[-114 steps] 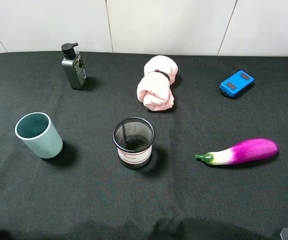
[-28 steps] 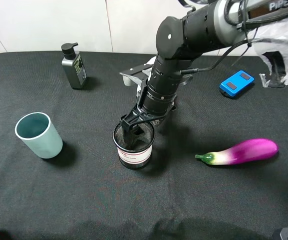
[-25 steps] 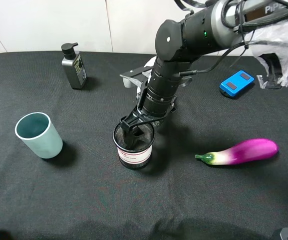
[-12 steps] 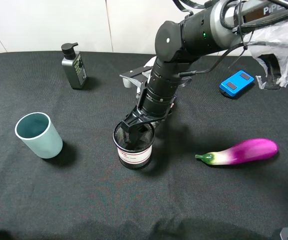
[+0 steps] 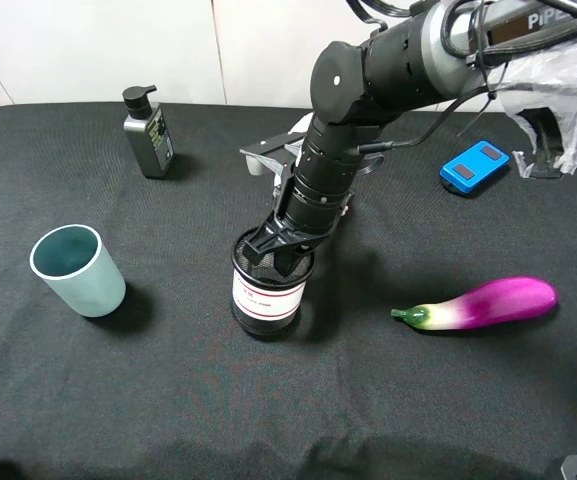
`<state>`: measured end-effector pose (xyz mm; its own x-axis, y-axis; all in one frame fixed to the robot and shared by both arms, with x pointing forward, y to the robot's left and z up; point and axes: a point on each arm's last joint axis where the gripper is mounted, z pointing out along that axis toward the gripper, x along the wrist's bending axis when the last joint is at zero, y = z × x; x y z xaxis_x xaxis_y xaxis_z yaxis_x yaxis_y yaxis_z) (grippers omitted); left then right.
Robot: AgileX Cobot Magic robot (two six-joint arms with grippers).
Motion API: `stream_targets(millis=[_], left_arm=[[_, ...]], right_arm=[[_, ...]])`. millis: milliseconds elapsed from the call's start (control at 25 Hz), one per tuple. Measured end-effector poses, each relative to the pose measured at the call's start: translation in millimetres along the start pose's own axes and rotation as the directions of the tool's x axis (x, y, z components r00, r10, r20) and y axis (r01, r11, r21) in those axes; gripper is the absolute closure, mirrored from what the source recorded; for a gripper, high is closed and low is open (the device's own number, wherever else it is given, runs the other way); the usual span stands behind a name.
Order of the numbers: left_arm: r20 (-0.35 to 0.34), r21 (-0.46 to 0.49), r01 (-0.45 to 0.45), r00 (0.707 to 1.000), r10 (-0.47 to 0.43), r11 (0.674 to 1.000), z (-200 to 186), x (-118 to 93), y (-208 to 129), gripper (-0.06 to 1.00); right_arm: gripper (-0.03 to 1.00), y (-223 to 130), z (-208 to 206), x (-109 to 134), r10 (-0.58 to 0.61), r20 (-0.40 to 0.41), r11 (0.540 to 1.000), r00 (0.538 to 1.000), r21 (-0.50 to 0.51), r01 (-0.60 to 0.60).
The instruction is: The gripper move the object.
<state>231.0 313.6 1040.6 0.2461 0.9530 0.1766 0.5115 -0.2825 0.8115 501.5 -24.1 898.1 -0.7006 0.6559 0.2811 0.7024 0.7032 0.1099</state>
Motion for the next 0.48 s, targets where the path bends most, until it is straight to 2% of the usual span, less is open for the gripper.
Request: stream_targets(millis=[480], left_arm=[[0.000, 0.000, 0.000, 1.000, 0.000, 1.000, 0.0, 0.0, 0.0, 0.01]], right_arm=[[0.91, -0.3, -2.0, 1.0, -0.003, -0.005, 1.000, 1.000, 0.010, 0.003]])
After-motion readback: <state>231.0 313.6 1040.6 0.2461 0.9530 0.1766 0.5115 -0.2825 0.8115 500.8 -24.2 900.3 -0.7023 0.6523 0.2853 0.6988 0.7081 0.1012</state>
